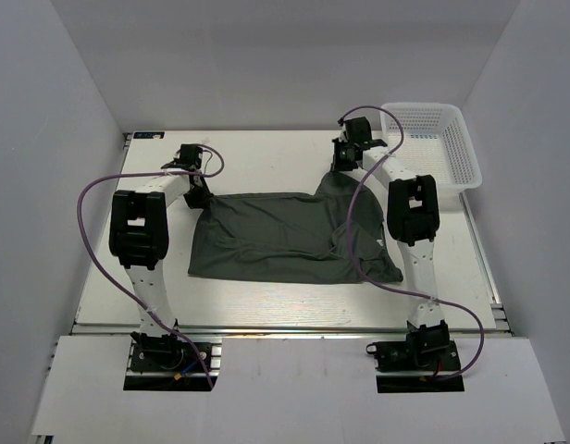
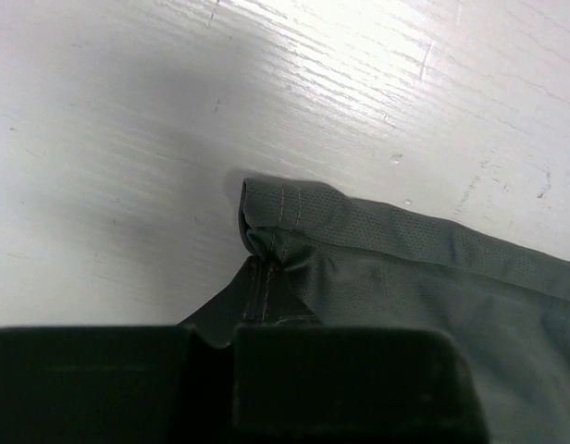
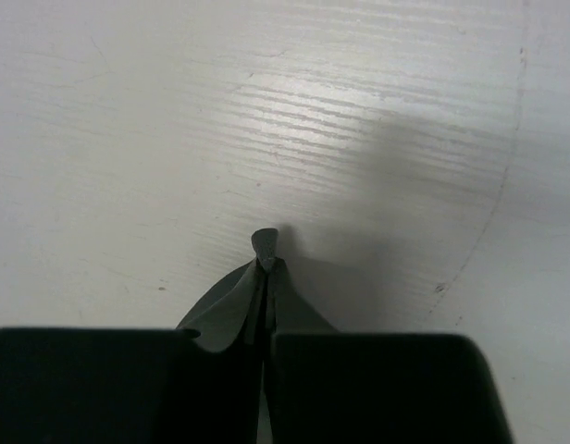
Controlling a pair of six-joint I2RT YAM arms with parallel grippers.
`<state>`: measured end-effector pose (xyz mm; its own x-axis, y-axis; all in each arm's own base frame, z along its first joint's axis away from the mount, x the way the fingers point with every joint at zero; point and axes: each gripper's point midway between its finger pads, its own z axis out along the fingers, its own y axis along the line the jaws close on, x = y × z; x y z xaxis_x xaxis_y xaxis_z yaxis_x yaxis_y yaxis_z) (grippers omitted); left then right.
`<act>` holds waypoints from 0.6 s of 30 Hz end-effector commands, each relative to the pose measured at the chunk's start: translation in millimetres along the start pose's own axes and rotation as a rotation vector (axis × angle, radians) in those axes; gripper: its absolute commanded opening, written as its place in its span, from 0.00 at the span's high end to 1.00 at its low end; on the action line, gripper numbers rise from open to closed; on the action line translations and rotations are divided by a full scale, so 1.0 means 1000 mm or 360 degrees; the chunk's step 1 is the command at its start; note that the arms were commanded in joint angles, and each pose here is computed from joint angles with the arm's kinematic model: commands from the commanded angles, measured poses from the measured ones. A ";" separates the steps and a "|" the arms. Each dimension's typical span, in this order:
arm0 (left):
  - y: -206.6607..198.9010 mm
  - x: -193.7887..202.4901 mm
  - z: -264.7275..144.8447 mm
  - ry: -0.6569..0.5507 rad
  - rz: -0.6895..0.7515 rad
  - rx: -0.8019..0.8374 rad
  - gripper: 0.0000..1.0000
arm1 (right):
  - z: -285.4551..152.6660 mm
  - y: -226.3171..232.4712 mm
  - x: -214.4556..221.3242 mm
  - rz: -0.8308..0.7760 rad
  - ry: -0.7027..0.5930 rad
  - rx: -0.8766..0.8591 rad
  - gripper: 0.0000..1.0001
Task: Fold and stack the t-shirts
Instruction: Grap the side of the flattened tshirt furthest away from the robot with both arms, then fold the other side of the tshirt into a rectangle
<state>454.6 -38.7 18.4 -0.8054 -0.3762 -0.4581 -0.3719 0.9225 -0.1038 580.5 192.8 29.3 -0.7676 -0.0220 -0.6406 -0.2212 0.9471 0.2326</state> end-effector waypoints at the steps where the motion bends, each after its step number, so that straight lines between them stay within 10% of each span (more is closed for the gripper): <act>1: -0.007 -0.013 -0.021 -0.0080 0.0022 0.0084 1.00 | -0.019 0.009 -0.026 -0.0052 -0.0142 0.0011 1.00; 6: -0.004 -0.016 -0.049 -0.0181 0.0023 0.0132 1.00 | -0.092 0.027 -0.064 -0.0140 -0.0417 -0.0005 1.00; 18: 0.002 -0.006 -0.102 -0.0371 0.0041 0.0262 1.00 | -0.192 0.023 0.010 -0.0159 -0.0513 0.0019 1.00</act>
<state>410.3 -40.3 86.8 -0.7244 -0.3538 -0.5916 -0.2978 0.9346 -0.1942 457.9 159.1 168.7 -0.5413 -0.0104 -0.8408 -0.2804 0.9449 0.1688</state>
